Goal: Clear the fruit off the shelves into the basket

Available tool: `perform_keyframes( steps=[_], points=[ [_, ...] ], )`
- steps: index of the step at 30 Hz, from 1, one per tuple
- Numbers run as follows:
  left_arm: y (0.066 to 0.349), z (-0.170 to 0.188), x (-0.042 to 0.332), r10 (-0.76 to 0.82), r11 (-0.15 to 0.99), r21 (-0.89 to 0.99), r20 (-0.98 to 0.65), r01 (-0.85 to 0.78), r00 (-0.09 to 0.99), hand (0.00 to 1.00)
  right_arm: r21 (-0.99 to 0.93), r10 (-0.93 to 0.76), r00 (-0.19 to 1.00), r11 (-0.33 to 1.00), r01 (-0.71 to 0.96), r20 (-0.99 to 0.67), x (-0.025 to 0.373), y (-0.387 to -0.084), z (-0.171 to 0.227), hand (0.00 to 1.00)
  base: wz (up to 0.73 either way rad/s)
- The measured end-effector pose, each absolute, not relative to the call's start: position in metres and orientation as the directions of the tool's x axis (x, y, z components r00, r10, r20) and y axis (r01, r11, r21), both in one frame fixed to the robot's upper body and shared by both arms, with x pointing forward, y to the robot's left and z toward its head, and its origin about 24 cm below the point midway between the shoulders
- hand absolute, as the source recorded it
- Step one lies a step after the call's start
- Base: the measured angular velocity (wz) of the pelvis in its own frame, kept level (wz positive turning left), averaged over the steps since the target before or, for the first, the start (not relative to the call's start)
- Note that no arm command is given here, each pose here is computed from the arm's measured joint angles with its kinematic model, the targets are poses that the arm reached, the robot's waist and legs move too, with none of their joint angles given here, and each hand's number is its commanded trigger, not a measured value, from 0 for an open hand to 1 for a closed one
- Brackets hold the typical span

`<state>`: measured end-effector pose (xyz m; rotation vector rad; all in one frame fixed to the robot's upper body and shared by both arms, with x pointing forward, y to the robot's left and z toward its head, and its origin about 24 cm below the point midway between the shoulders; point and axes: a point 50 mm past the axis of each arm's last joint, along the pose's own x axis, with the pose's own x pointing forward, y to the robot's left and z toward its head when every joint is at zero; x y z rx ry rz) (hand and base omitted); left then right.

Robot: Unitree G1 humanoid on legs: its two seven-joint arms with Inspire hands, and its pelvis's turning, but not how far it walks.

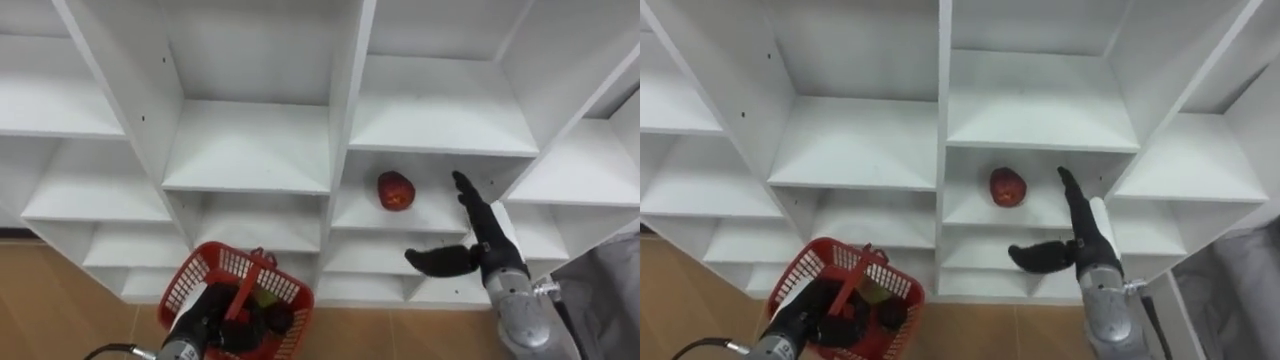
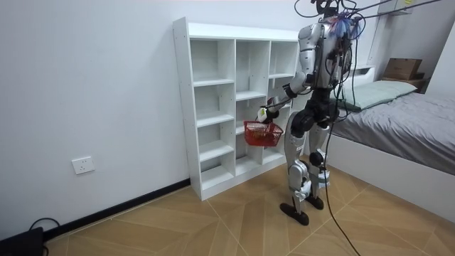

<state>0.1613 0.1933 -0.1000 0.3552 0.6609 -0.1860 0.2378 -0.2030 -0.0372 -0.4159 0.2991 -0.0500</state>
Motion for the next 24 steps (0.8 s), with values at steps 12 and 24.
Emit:
perform_keyframes(
  steps=[12, 24],
  points=[
    [0.198, -0.103, 0.161, -0.061, 0.918, 0.261, -0.653, 0.300, 0.755, 1.00, -0.481, -0.180, 0.954, 0.876, 0.045, -0.240, 0.276, -0.222, -0.023, 0.00, 0.08],
    [0.192, -0.090, 0.193, -0.080, 0.911, 0.285, -0.591, 0.300, 0.803, 1.00, -0.440, -0.292, 0.936, 0.879, 0.183, -0.194, 0.298, -0.228, -0.010, 0.00, 0.02]
  ],
)
